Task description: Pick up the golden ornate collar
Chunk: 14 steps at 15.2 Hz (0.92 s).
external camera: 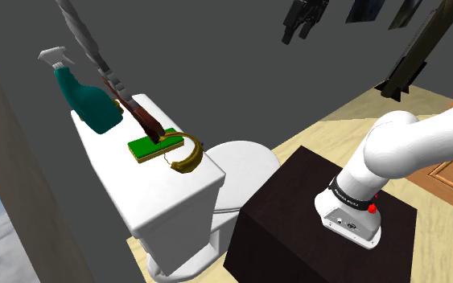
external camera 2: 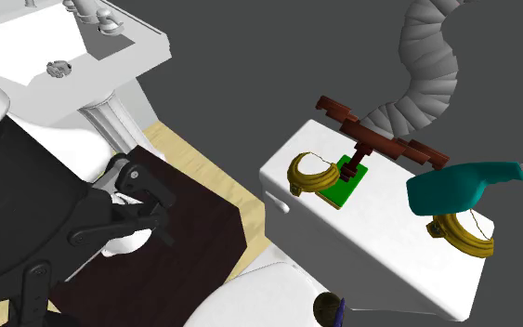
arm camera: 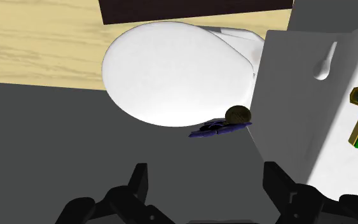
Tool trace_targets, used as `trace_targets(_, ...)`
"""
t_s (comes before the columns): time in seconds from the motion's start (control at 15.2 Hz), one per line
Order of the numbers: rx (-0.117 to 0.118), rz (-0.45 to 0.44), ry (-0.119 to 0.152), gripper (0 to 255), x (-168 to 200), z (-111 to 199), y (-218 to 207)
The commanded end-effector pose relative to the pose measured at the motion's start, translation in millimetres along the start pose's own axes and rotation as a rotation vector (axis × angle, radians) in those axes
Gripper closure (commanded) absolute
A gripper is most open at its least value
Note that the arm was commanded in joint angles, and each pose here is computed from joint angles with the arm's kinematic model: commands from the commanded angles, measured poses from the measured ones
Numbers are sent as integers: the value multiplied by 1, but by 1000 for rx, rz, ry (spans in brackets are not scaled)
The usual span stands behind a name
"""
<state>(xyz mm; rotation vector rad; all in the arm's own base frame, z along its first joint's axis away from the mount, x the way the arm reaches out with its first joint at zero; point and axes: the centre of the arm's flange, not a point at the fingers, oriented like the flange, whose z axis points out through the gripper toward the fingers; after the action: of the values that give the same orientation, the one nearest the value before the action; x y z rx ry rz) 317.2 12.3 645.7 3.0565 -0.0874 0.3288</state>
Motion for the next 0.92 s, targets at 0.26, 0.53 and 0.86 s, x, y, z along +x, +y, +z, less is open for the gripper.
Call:
trace_targets(0.26, 49, -60, -17, 0, 15, 32, -33)
trace_targets(0.53, 98, -119, -33, 0, 27, 63, -68)
trace_targets(0.86, 159, -194, -54, 0, 39, 99, -115)
